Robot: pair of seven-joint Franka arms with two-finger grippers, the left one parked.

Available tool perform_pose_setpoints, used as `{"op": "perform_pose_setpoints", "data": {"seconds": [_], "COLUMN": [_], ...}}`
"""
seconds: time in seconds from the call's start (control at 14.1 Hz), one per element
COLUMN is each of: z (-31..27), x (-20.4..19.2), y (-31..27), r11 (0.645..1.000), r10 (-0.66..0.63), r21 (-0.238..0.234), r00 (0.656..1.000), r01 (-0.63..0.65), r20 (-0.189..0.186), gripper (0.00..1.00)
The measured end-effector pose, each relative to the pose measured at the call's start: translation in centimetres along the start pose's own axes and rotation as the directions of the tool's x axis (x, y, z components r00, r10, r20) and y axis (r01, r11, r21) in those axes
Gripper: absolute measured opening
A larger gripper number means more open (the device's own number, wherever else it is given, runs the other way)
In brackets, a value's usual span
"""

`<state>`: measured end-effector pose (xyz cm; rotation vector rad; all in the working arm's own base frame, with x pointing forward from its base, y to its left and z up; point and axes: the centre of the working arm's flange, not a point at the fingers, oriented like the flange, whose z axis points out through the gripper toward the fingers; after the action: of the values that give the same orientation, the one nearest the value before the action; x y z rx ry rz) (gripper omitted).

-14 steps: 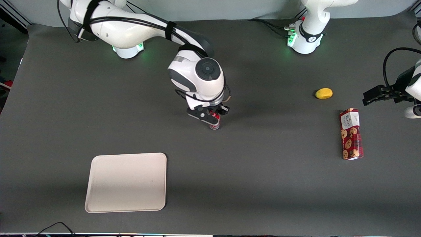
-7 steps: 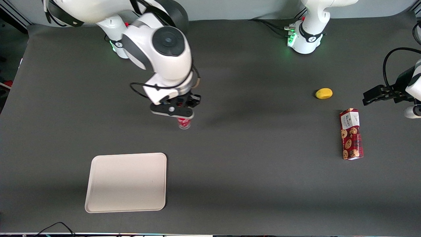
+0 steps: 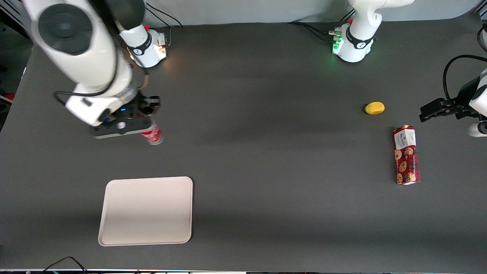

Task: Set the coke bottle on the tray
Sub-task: 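Lift the bottle and carry it over the white tray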

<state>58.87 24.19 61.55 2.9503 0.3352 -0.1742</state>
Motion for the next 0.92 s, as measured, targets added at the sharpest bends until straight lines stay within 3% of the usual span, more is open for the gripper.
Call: {"op": "perform_pose_setpoints", "data": {"seconds": [0.28,0.64,0.78,0.92], "z": [1.9,11.1,16.6,20.9], "x": [1.0,5.8,8.1,9.7], "y": [12.5,23.1,25.0,26.4], "r11": [0.992,0.966,0.953,0.948], "r10": [-0.12,-0.258,-0.299,-0.311], "r21": [0.035,-0.008,0.015,0.024], "r00": [0.992,0.965,0.948,0.941], "r01": [0.119,0.258,0.302,0.317], "r20": [0.034,-0.053,-0.107,-0.135], "gripper": [0.31,0.31,0.31,0.31]}}
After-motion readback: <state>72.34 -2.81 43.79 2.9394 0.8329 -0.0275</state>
